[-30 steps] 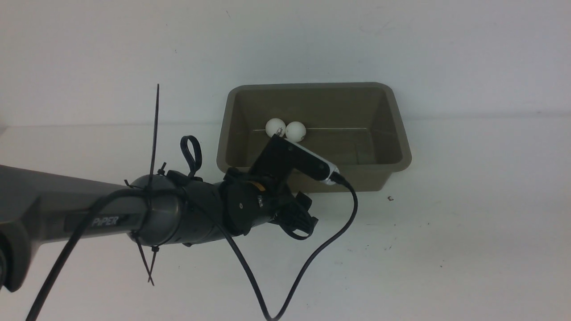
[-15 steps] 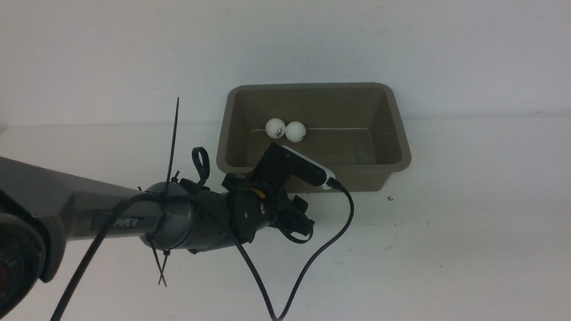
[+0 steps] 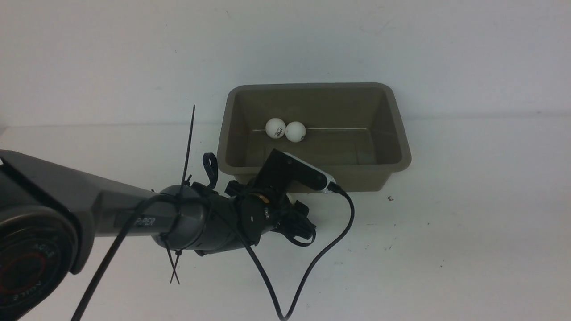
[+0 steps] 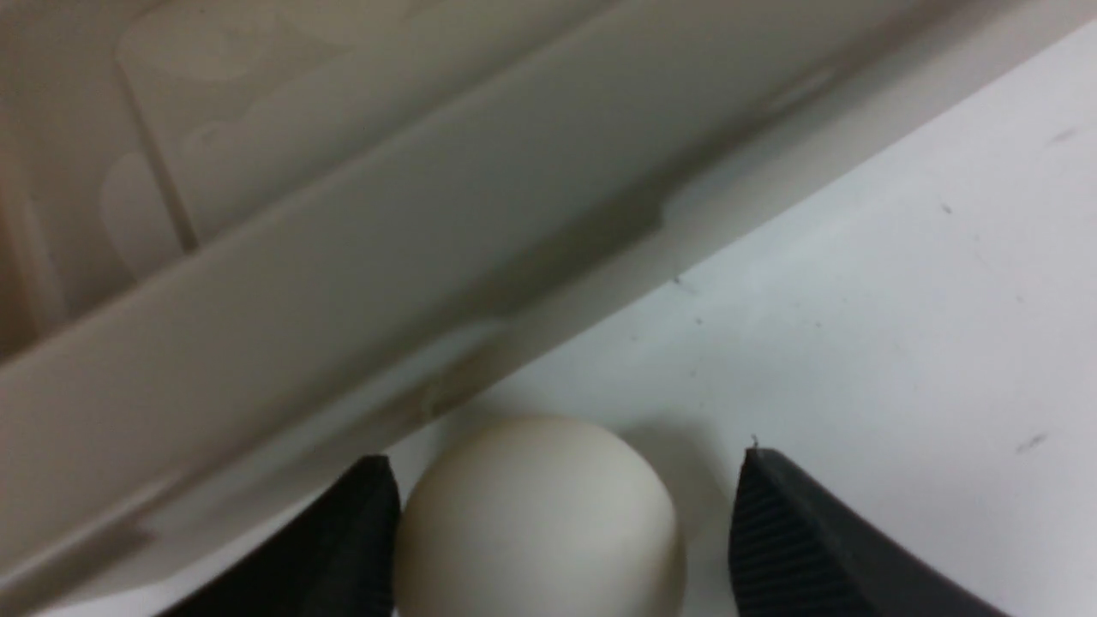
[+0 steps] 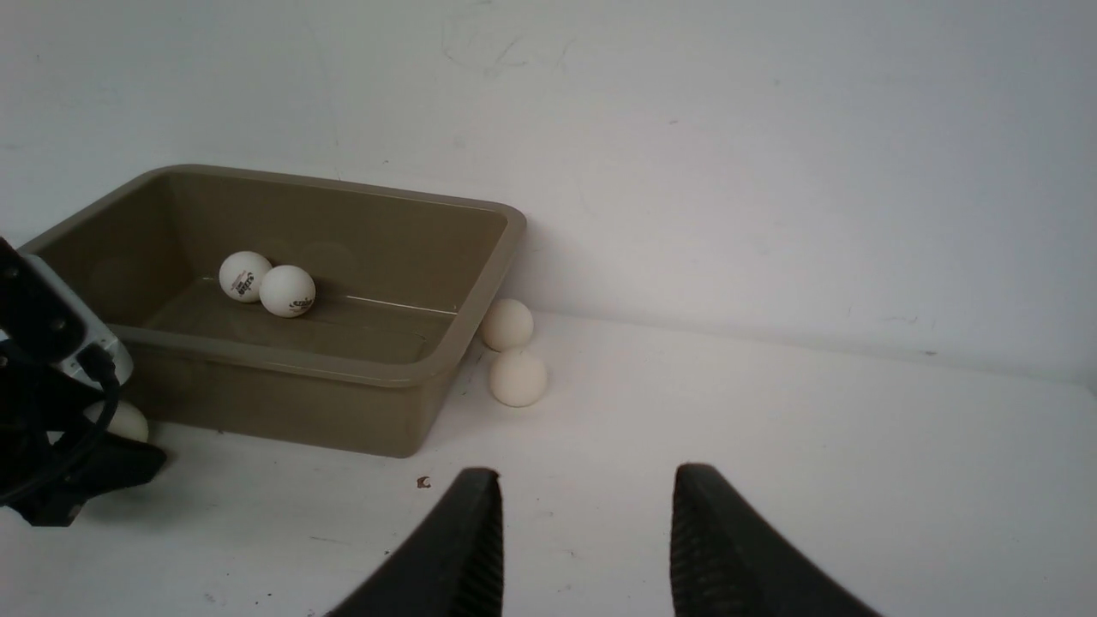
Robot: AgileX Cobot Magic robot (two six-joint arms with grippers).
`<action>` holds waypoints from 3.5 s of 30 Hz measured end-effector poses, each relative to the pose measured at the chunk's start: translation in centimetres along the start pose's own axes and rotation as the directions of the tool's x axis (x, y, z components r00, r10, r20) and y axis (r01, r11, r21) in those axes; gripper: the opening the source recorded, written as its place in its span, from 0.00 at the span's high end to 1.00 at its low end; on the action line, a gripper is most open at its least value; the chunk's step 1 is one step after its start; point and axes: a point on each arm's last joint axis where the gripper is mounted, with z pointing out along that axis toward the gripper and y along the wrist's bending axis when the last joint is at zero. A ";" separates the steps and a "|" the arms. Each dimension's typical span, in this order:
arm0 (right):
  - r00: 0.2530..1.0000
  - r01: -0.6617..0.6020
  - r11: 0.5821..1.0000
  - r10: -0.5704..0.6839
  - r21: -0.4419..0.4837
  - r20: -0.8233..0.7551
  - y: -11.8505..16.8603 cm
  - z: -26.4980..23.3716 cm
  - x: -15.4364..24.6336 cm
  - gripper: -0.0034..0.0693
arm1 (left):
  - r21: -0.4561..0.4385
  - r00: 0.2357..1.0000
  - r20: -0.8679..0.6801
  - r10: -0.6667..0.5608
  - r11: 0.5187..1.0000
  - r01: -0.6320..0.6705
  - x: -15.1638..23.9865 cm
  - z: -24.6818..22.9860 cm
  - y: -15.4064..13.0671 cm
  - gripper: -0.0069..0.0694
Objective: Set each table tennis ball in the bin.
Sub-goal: Use the left arm to clamp the table tennis ball closest to it, then use the left arm to put the table tennis ball into the box
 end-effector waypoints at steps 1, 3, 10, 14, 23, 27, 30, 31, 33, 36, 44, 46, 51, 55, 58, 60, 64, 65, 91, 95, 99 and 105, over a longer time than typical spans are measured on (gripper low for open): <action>1.000 0.002 1.000 -0.002 0.000 0.000 0.0 0.0 0.0 0.59 | -0.001 1.000 0.002 -0.001 1.000 0.001 0.0 0.0 0.0 0.30; 1.000 0.005 1.000 -0.005 0.000 0.001 0.0 0.0 0.0 0.59 | -0.007 1.000 0.008 -0.001 1.000 0.001 0.0 0.0 0.1 0.32; 1.000 0.009 1.000 -0.009 0.001 0.002 0.0 0.0 0.0 0.59 | -0.010 1.000 0.009 0.000 1.000 0.000 0.0 0.1 0.1 0.45; 1.000 0.009 1.000 -0.009 0.001 0.002 0.0 0.0 0.0 0.59 | -0.010 1.000 0.009 0.001 1.000 -0.001 0.0 0.1 0.1 0.45; 1.000 0.022 1.000 -0.022 0.001 0.003 0.0 0.0 0.0 0.59 | 0.042 1.000 -0.017 0.009 0.999 -0.008 -0.6 -1.0 -0.2 0.45; 1.000 0.024 1.000 -0.024 0.001 0.003 0.0 0.0 0.0 0.59 | 0.064 1.000 -0.017 0.013 0.998 -0.011 -1.2 -2.0 -0.2 0.45; 1.000 0.029 1.000 -0.029 0.001 0.003 0.0 0.0 0.0 0.59 | 0.117 0.999 -0.047 0.015 0.993 -0.009 -1.5 -3.0 -0.5 0.45; 1.000 0.030 1.000 -0.030 0.001 0.003 0.0 0.0 0.0 0.59 | 0.125 0.998 -0.057 0.016 0.992 -0.008 -1.5 -3.2 -0.6 0.45; 1.000 0.031 1.000 -0.031 0.001 0.002 0.0 0.0 0.0 0.59 | 0.175 0.995 -0.095 0.021 0.985 -0.004 -1.6 -3.9 -0.9 0.45; 1.000 0.031 1.000 -0.031 0.001 0.002 0.0 0.0 0.0 0.59 | 0.217 0.993 -0.118 0.026 0.976 0.000 -1.9 -4.8 -1.2 0.45; 0.999 0.032 0.999 -0.032 0.001 0.002 0.0 0.0 0.0 0.59 | 0.343 0.991 -0.089 0.105 0.937 -0.068 -3.6 -8.5 -3.7 0.45; 0.999 0.032 0.999 -0.032 0.001 0.002 0.0 0.0 0.0 0.59 | 0.348 0.991 -0.052 0.126 0.932 -0.100 -4.2 -9.2 -4.0 0.45; 0.999 0.032 0.999 -0.032 0.001 0.002 0.0 0.0 0.0 0.59 | 0.235 0.988 0.100 0.122 0.961 -0.142 -5.9 -9.7 -3.1 0.45; 0.999 0.032 0.999 -0.032 0.001 0.002 0.0 0.0 0.0 0.59 | 0.107 0.970 0.213 0.116 0.984 -0.141 -7.1 -9.5 -1.6 0.45; 0.999 0.032 0.999 -0.032 0.001 0.002 0.0 0.0 0.0 0.59 | 0.005 0.954 0.274 0.124 0.991 -0.130 -7.8 -9.2 0.2 0.45; 0.999 0.032 0.999 -0.032 0.001 0.003 0.0 0.0 0.0 0.59 | -0.052 0.950 0.287 0.121 0.992 -0.111 -8.2 -8.4 2.0 0.45; 0.999 0.033 0.999 -0.033 0.001 0.003 0.0 0.0 0.0 0.59 | -0.103 0.955 0.286 0.083 0.993 -0.055 -8.7 -6.4 4.5 0.45; 0.999 0.033 0.999 -0.033 0.001 0.003 0.0 0.0 0.0 0.59 | -0.114 0.956 0.284 0.078 0.992 -0.047 -8.7 -5.7 5.2 0.45; 0.999 0.031 1.000 -0.031 0.002 0.006 0.0 0.0 -0.1 0.59 | -0.042 0.955 0.226 0.194 0.981 -0.189 -8.6 -3.5 4.5 0.34; 0.999 0.031 1.000 -0.031 0.002 0.006 0.0 0.0 -0.1 0.59 | 0.001 0.970 0.212 0.116 0.993 -0.119 -9.3 -5.0 4.4 0.34; 0.999 0.032 0.999 -0.032 0.002 0.006 0.0 0.0 -0.1 0.59 | 0.043 0.973 0.216 0.074 0.995 -0.085 -10.6 -7.6 4.5 0.34; 0.999 0.032 0.999 -0.032 0.003 0.009 0.0 0.0 -0.1 0.59 | 0.116 0.977 0.203 0.064 0.989 -0.089 -11.9 -11.6 4.3 0.34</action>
